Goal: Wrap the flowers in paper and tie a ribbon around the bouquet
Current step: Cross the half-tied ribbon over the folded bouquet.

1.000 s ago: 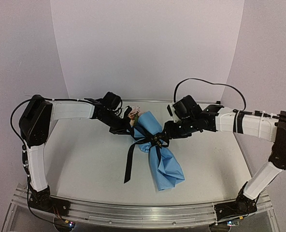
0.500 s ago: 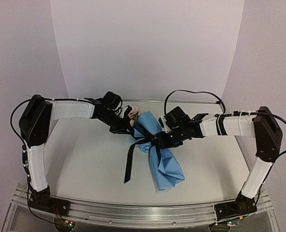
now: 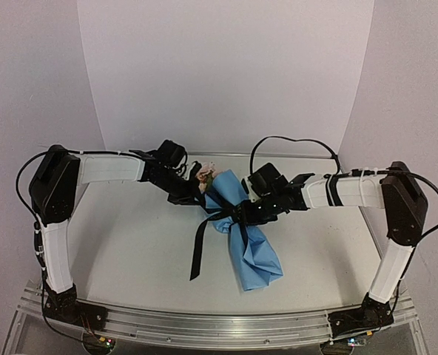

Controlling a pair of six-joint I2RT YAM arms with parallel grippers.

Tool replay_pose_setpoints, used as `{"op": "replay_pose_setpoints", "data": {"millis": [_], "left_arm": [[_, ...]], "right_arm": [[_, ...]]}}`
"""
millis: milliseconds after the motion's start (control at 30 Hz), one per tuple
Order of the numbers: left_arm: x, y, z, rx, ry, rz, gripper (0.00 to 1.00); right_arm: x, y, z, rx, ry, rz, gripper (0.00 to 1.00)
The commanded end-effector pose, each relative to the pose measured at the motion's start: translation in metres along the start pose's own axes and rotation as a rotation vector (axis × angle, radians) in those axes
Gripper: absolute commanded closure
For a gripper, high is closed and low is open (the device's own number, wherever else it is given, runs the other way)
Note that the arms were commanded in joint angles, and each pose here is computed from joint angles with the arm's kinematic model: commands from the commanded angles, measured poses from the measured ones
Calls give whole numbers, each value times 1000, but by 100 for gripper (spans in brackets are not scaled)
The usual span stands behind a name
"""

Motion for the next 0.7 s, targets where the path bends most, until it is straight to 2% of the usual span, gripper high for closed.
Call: {"op": "replay_pose_setpoints", "data": {"millis": [0,200,267,400,667], "left_arm": [[-9,10,10,-79,9,-23,92],[-13,10,10,-97,1,-51,73],[-16,12,14,-106,-19,-49,64],[-21,19,24,-118,-87,-28,54],[-17,22,32,-35,-235,75,48]], "right_arm": [[6,23,19,-87,-14,11,99],[10,25,13,-68,6,15,100],[11,24,12,-64,18,8,100],[12,23,11,-57,21,7,100],[12,23,12,-52,26,2,100]]}}
Point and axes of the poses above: each gripper's point midway between its finger pads, its own y axis back along the fingers, its own x axis along the line the jaws close on, z = x × y, the point moved 3 cm from there along y, back along the fingers, and after that the axes turned 5 degrees about -y, right-handed, at the moved point
